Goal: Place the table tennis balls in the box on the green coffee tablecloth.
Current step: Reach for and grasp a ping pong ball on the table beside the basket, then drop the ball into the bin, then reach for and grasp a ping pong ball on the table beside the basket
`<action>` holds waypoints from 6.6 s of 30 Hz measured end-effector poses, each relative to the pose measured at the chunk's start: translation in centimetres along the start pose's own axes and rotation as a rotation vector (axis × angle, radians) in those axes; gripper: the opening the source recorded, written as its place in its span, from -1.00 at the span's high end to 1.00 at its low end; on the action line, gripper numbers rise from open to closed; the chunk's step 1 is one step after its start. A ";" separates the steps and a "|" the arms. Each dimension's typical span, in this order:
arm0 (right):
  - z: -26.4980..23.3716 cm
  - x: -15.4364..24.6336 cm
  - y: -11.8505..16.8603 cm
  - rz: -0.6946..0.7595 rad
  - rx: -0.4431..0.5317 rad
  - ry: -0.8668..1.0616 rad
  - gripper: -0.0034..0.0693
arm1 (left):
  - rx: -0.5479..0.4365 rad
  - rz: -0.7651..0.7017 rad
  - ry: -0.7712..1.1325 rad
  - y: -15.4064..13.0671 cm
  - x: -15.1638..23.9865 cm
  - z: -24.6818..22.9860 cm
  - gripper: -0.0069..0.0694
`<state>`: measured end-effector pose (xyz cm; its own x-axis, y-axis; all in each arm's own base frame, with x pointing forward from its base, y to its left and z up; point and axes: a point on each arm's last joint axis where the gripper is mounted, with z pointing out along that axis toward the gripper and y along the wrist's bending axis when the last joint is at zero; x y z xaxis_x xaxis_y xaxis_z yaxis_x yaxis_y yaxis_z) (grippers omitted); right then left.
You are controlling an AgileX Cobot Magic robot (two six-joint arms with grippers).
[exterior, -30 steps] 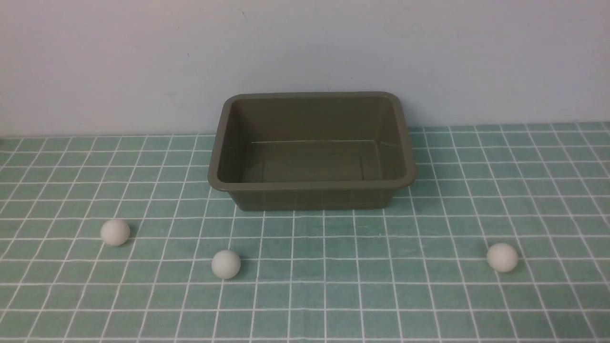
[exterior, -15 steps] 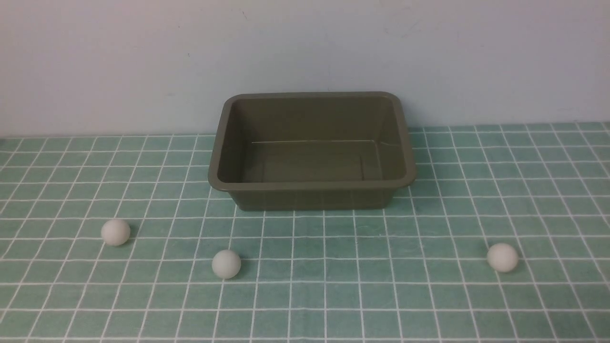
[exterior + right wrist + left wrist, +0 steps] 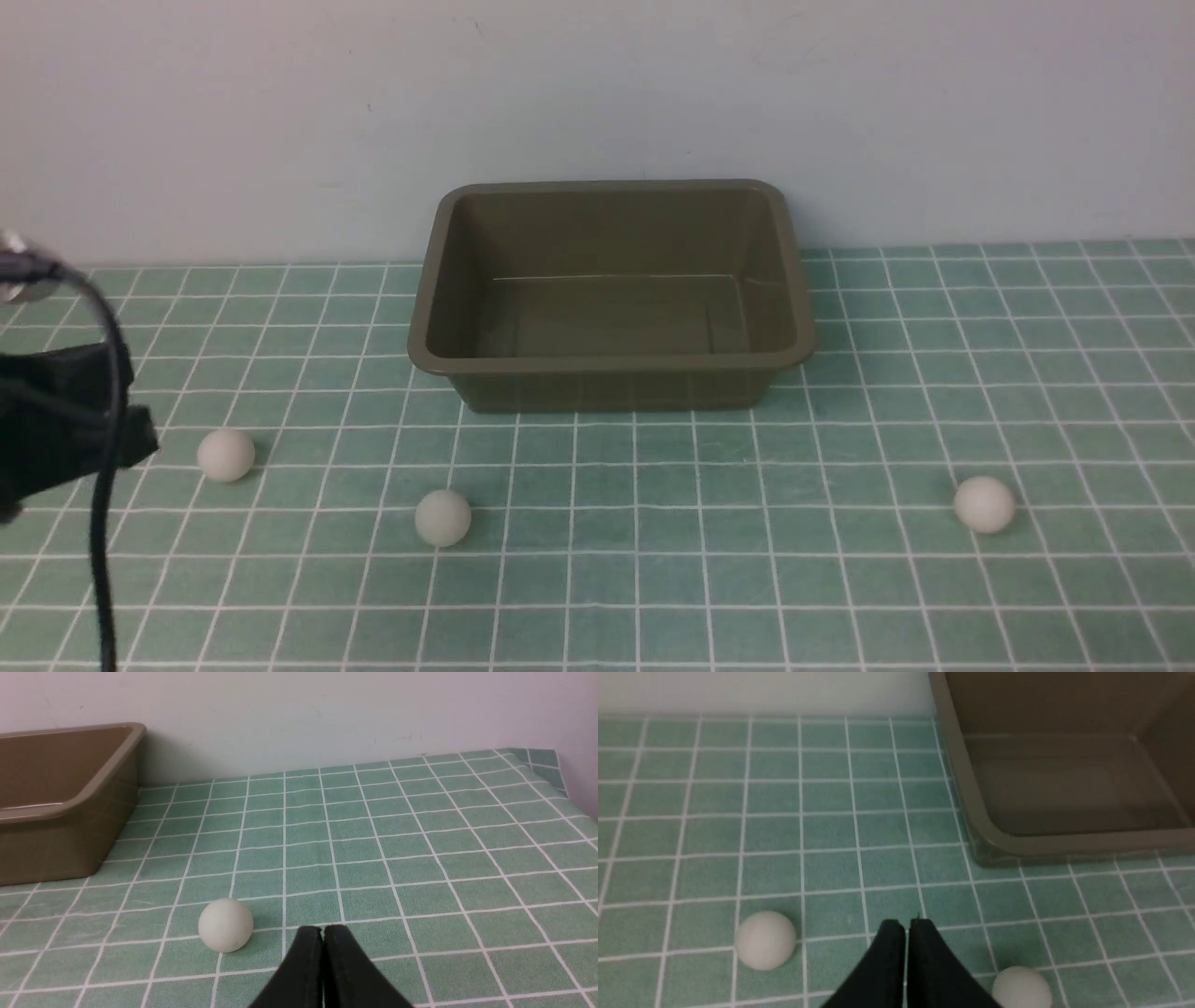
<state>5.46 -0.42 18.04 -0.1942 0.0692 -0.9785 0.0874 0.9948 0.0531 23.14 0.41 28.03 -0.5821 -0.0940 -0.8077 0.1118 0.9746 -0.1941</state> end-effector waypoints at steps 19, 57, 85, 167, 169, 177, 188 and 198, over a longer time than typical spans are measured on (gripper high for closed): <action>0.0 0.0 0.0 0.000 0.000 0.000 0.92 | -0.254 -0.029 0.566 6.1 -2.2 10.7 0.66; 0.0 0.0 0.0 0.000 0.000 0.000 0.92 | -0.160 -0.171 0.613 7.4 2.6 18.2 -0.65; 0.0 0.0 0.0 0.000 0.000 0.000 0.92 | 0.200 -0.178 0.526 2.2 -13.4 14.1 -0.09; 0.0 0.0 0.0 0.000 0.000 0.000 0.92 | 0.121 0.406 0.752 -9.8 3.6 16.9 -0.31; 0.0 0.0 0.0 0.000 0.000 0.000 0.92 | 0.119 0.404 0.776 -9.6 4.2 17.4 -0.31; 0.0 0.0 0.0 0.000 0.000 0.000 0.92 | 0.110 0.403 0.850 -9.1 6.3 19.2 -0.24; 0.0 0.0 0.0 0.000 0.000 0.000 0.92 | 0.138 0.406 1.010 -10.0 3.8 17.9 -0.09; 0.0 0.0 0.0 -0.001 0.000 0.000 0.92 | 0.189 0.413 0.857 -12.6 -4.1 16.4 -0.09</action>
<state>5.46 -0.43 18.04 -0.1942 0.0679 -0.9786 0.0875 0.9948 0.0517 37.31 -14.80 24.69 -0.8491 0.5012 -0.1668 0.5231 0.8418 -0.1332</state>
